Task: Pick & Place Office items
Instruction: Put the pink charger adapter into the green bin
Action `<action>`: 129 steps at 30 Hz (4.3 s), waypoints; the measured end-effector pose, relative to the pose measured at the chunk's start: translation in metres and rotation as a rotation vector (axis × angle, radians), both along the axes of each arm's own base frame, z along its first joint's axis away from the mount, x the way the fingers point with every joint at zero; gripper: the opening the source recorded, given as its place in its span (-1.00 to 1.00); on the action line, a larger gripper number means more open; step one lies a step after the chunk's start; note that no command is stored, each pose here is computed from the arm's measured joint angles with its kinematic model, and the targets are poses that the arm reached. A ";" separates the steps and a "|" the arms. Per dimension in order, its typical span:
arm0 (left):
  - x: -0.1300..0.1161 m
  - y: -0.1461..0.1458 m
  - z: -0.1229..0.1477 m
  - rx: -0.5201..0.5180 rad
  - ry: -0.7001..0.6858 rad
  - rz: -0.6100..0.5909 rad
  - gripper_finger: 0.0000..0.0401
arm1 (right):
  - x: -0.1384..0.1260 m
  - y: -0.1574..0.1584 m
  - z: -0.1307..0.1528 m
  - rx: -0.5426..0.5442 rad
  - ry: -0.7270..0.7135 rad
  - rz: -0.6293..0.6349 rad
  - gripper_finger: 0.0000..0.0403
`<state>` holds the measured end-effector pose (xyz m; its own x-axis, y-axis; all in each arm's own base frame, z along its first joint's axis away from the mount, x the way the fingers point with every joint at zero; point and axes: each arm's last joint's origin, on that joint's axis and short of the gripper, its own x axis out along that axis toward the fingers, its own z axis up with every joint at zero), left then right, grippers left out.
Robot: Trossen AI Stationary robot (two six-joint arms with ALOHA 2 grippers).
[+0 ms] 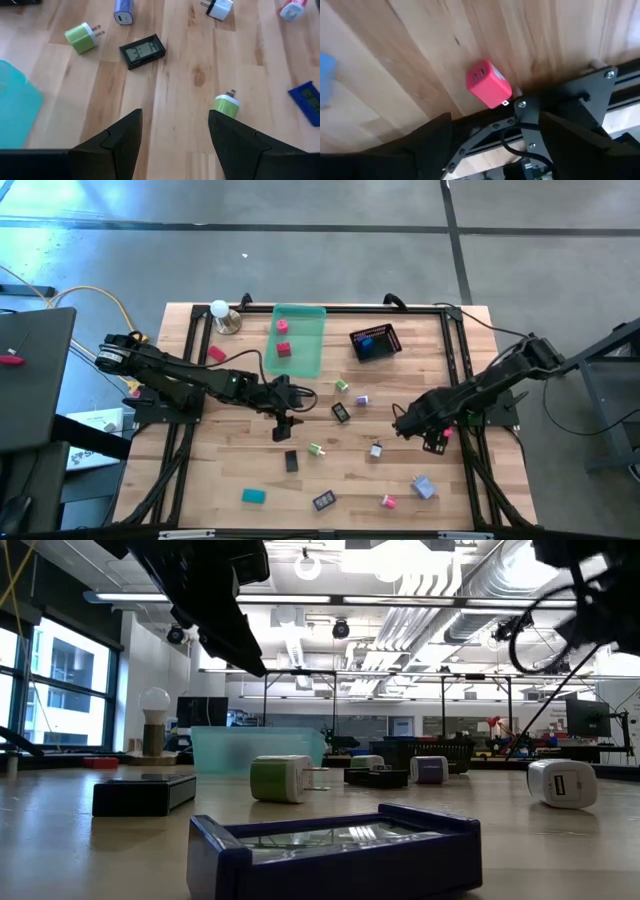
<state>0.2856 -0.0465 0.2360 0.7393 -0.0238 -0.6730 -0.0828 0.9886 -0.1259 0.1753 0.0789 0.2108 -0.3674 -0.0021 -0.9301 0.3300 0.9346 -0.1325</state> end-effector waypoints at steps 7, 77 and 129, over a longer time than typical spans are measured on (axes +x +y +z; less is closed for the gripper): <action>0.001 0.000 0.001 0.011 -0.012 -0.002 0.10 | -0.012 -0.005 -0.017 0.001 0.072 0.038 0.42; 0.012 -0.002 -0.023 0.026 0.064 -0.007 0.10 | 0.014 0.019 -0.103 0.295 0.296 0.446 -0.32; -0.009 -0.111 0.024 0.880 -0.404 -0.081 0.10 | 0.056 0.084 0.076 -0.403 -1.955 0.563 -0.32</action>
